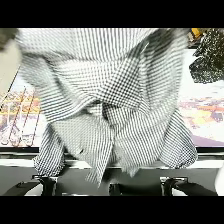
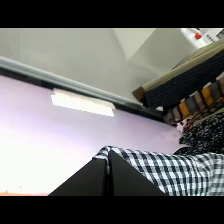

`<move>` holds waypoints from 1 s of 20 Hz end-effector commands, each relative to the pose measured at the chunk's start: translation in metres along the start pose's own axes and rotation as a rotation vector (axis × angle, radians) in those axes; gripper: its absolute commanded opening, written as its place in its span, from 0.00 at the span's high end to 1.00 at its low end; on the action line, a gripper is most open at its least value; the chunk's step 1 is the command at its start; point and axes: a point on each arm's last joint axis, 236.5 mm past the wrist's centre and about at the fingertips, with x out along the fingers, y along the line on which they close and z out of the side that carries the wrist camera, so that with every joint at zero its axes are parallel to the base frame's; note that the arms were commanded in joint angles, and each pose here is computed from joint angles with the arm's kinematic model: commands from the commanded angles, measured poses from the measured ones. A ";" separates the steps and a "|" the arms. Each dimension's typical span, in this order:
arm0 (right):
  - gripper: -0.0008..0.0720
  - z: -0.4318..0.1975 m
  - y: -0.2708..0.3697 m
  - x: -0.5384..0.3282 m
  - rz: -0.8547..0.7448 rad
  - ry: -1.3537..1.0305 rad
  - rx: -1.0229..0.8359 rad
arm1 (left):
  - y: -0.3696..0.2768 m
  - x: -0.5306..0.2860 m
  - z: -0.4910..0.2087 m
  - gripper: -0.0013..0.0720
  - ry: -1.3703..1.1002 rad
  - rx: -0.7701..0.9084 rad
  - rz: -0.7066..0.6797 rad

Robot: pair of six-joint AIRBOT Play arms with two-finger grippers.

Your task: Fold the clothes and pants, and hang the long-sleeved shirts on hangers.

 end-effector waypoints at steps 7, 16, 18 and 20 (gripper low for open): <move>0.84 -0.235 -0.152 0.226 -0.176 0.415 0.344 | 0.176 0.201 -0.195 0.95 0.300 -0.230 0.241; 0.30 -0.237 -0.153 0.155 -0.235 0.640 0.266 | 0.173 0.166 -0.192 0.15 0.414 -0.281 0.249; 0.30 -0.196 -0.166 0.111 -0.271 0.624 0.168 | 0.169 0.138 -0.164 0.14 0.403 -0.283 0.245; 0.30 -0.155 -0.189 0.060 -0.352 0.597 0.096 | 0.170 0.105 -0.142 0.14 0.413 -0.281 0.261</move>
